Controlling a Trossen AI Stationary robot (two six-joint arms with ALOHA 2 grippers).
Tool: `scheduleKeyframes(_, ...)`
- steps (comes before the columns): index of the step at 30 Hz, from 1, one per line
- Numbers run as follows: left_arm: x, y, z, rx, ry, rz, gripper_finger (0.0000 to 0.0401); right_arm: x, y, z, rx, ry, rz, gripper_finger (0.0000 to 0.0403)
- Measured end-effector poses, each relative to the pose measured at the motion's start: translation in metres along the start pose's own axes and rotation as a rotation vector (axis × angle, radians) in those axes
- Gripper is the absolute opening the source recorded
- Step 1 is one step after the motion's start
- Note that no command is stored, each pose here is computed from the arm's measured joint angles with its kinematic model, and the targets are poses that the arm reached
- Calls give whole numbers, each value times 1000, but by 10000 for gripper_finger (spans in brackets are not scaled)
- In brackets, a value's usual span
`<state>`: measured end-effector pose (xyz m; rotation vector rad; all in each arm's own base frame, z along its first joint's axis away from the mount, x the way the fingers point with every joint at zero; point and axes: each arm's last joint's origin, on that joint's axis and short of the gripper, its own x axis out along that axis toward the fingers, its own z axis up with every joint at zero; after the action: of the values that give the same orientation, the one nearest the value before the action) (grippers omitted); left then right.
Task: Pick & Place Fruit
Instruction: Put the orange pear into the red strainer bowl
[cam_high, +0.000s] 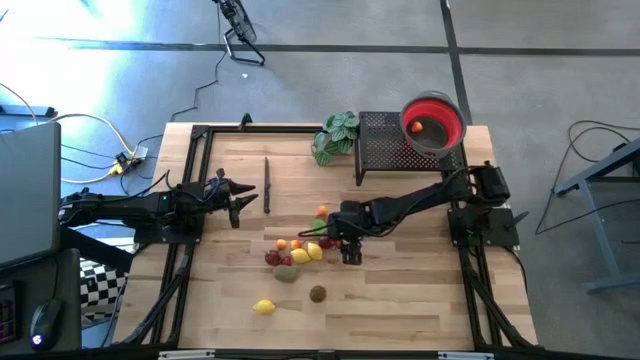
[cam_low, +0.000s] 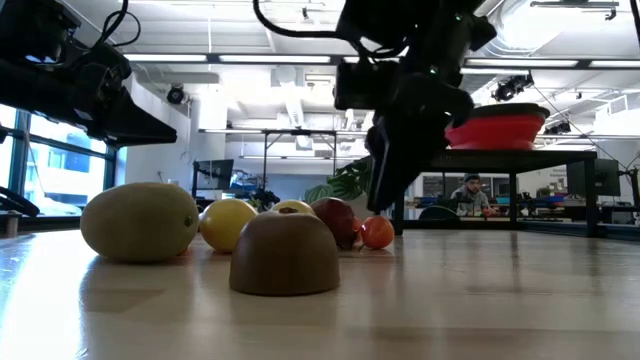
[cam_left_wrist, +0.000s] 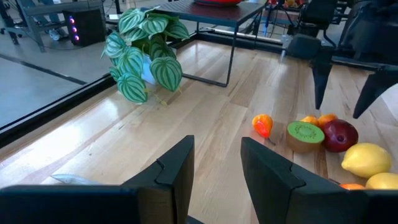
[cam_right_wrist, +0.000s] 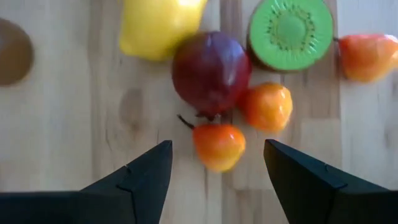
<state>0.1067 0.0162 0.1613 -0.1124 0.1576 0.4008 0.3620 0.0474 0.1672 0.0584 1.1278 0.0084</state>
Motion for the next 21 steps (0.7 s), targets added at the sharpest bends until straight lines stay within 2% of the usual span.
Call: scheduleKeyframes(21,0,0,0,0,3,-2,127,8,0,-2,-8,16,-4,247)
